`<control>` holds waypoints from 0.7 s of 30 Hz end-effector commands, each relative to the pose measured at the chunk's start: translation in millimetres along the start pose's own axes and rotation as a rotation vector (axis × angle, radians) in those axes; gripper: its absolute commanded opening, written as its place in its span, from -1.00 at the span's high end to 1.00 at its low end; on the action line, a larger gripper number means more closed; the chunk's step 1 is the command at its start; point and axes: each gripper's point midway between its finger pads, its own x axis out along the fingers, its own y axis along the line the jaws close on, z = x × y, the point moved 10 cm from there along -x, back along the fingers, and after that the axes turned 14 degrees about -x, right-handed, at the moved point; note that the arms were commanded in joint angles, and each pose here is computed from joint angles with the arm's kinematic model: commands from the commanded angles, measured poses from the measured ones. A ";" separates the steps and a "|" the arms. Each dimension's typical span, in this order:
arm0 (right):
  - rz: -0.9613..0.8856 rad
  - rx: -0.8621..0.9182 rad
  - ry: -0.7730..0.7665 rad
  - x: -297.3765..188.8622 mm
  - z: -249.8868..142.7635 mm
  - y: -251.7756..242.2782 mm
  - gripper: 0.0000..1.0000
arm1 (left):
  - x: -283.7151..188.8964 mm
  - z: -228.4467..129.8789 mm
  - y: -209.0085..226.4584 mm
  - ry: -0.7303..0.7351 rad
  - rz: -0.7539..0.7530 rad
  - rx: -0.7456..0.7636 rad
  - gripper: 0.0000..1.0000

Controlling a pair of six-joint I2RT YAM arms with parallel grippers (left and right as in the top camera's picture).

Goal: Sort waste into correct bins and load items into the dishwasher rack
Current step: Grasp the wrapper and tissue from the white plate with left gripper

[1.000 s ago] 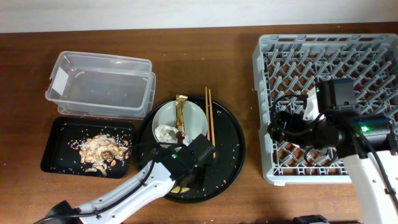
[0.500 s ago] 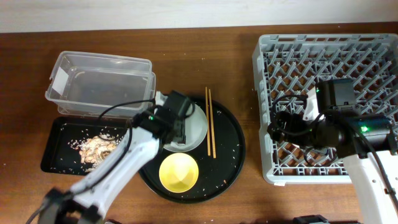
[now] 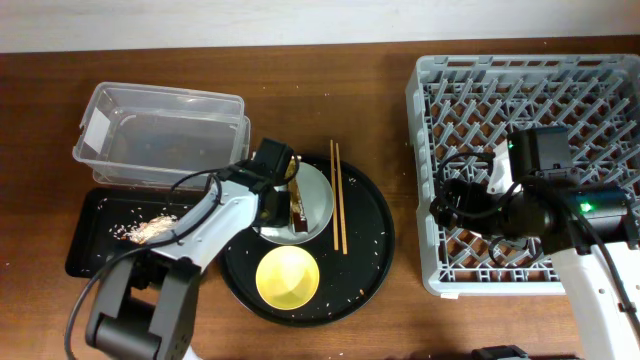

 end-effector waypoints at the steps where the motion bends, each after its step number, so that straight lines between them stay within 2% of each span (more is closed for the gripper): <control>1: -0.011 -0.007 0.003 0.2 -0.1 -1.9 -0.97 | 9.3 -6.2 0.2 0.047 0.004 0.009 1.00; 5: -0.011 -0.007 0.003 0.2 -0.1 -1.9 -0.97 | -50.6 9.2 -1.9 -0.008 -0.037 -0.007 1.00; 9: -0.011 -0.007 0.004 0.2 -0.2 -1.9 -0.96 | -122.5 36.8 15.9 -0.234 -0.029 -0.078 1.00; 11: -0.011 -0.006 0.007 0.2 -0.7 -1.9 -0.97 | -133.5 56.9 39.8 -0.339 -0.010 -0.172 1.00; 15: -0.011 -0.006 0.007 0.2 -0.7 -1.9 -0.97 | -126.5 103.0 99.9 -0.477 0.003 -0.390 0.99; 16: -0.011 -0.006 0.007 0.2 -0.6 -1.9 -0.97 | -119.6 111.4 109.1 -0.491 0.011 -0.418 0.16; 17: -0.011 -0.006 0.007 0.2 -0.6 -1.9 -0.97 | -113.8 117.6 110.7 -0.501 0.009 -0.395 -0.31; 18: -0.011 -0.006 0.007 0.2 -0.6 -1.9 -0.97 | -110.2 121.5 104.4 -0.488 -0.035 -0.283 -0.58; 19: -0.011 -0.006 0.007 0.2 -0.7 -1.9 -0.97 | -112.6 120.1 97.5 -0.471 -0.069 -0.238 -0.65; 21: -0.011 -0.006 0.007 0.2 -0.6 -1.9 -0.97 | -123.9 114.9 77.2 -0.448 -0.100 -0.184 -0.66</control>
